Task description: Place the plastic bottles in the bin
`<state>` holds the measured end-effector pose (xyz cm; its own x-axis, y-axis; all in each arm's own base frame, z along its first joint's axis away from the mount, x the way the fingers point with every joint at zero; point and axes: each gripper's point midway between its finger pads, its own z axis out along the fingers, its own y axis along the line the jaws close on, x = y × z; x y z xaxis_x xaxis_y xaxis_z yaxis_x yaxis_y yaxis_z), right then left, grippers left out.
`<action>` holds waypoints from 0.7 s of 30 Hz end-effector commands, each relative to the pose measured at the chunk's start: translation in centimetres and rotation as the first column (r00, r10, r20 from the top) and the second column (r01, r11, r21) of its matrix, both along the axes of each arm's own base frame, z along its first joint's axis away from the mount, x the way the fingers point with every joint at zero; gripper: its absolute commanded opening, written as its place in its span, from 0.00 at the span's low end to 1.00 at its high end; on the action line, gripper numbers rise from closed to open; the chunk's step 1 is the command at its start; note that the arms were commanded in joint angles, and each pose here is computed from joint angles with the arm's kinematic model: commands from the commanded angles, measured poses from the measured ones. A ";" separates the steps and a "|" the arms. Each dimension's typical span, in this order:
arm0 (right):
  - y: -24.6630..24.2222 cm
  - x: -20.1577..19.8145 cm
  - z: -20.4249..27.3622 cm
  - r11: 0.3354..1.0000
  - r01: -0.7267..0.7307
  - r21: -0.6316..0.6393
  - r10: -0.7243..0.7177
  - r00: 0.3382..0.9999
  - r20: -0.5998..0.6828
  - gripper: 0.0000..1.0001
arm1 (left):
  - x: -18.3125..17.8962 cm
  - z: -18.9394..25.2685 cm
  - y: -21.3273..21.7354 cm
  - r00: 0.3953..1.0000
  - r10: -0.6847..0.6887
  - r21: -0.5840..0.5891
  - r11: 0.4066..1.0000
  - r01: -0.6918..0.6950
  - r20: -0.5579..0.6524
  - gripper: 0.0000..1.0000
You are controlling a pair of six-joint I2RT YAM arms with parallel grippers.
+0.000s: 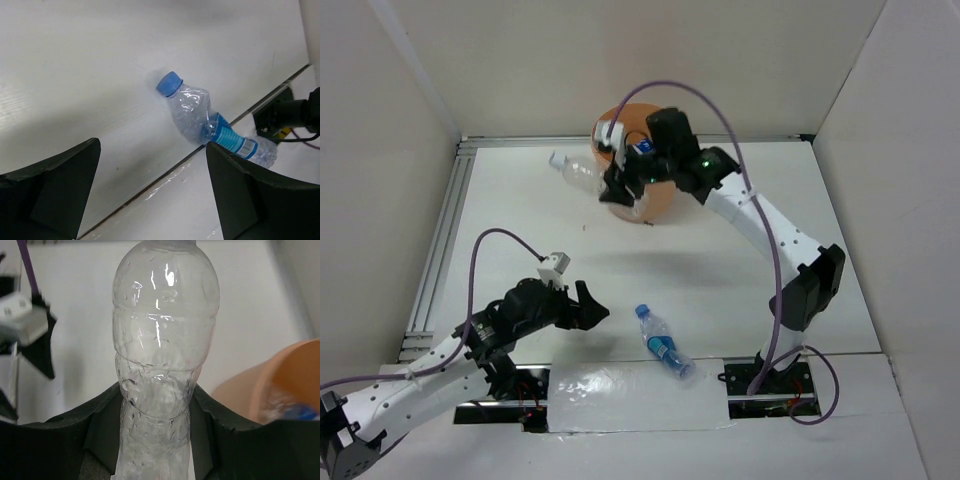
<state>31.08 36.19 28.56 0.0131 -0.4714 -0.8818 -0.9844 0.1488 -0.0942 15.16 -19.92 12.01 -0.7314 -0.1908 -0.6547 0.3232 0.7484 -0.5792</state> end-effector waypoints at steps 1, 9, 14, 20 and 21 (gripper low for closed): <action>0.0 1.8 6.4 0.995 -0.014 0.100 0.006 0.997 0.076 0.33 | 0.3 2.9 -2.4 1.000 0.002 -0.154 0.988 -0.004 -0.013 0.99; -2.5 13.6 13.9 0.906 0.258 0.336 -0.361 0.886 0.291 0.38 | 0.8 0.0 -3.7 0.897 0.258 -0.194 0.919 -0.343 -0.360 0.99; -4.2 19.7 12.2 0.861 0.358 0.362 -0.467 0.838 0.282 0.93 | 0.0 -0.9 -5.9 0.781 0.365 -0.120 0.868 -0.483 -0.507 0.99; -7.8 20.9 13.0 0.833 0.398 0.384 -0.505 0.830 0.234 1.00 | -0.3 0.5 -11.1 0.732 0.377 -0.126 0.839 -0.529 -0.568 0.99; -8.6 20.5 13.6 0.829 0.398 0.393 -0.507 0.831 0.228 1.00 | -0.4 0.2 -11.3 0.703 0.399 -0.085 0.834 -0.545 -0.589 0.99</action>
